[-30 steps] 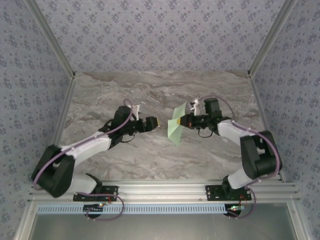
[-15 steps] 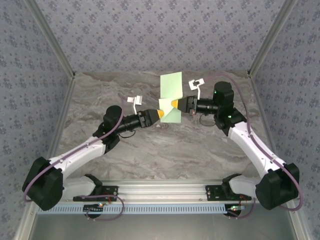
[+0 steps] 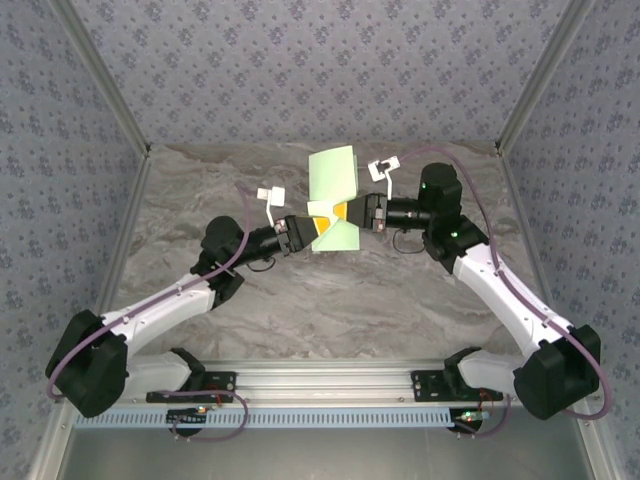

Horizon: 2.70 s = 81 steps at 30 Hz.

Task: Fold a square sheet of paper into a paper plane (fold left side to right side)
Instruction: Turn over the paper at the center of the table.

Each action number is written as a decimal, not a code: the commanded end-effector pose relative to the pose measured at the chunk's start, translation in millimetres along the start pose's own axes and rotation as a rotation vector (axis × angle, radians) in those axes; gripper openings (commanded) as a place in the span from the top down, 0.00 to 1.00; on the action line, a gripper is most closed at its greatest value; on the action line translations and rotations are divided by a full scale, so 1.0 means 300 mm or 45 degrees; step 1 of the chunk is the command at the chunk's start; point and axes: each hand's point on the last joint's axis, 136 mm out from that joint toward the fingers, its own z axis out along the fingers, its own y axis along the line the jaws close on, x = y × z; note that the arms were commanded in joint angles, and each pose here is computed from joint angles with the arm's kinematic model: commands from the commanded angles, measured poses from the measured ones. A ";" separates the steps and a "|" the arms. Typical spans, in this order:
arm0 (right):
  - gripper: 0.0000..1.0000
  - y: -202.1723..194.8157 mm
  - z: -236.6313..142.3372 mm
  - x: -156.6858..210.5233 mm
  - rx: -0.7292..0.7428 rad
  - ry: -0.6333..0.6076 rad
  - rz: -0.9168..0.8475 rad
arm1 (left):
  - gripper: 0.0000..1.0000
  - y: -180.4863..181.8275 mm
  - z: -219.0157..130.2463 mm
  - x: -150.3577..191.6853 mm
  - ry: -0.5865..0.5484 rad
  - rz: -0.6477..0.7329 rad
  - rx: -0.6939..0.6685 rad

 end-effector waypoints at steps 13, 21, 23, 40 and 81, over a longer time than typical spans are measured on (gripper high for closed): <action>0.37 -0.303 -0.471 0.083 1.160 -0.108 -0.025 | 1.00 0.244 -0.156 0.118 0.273 0.495 -1.106; 0.27 -0.353 -0.833 0.162 1.793 -0.209 0.002 | 1.00 0.416 -0.325 0.199 0.659 0.815 -2.107; 0.24 -0.336 -0.881 0.166 1.865 -0.229 -0.008 | 1.00 0.431 -0.330 0.207 0.726 0.856 -2.286; 0.23 -0.320 -0.925 0.211 1.886 -0.245 0.013 | 1.00 0.734 -0.273 0.476 1.306 0.704 -2.566; 0.28 -0.608 -0.212 0.370 0.959 0.176 0.243 | 0.35 0.706 -0.171 0.332 0.562 -0.301 -1.209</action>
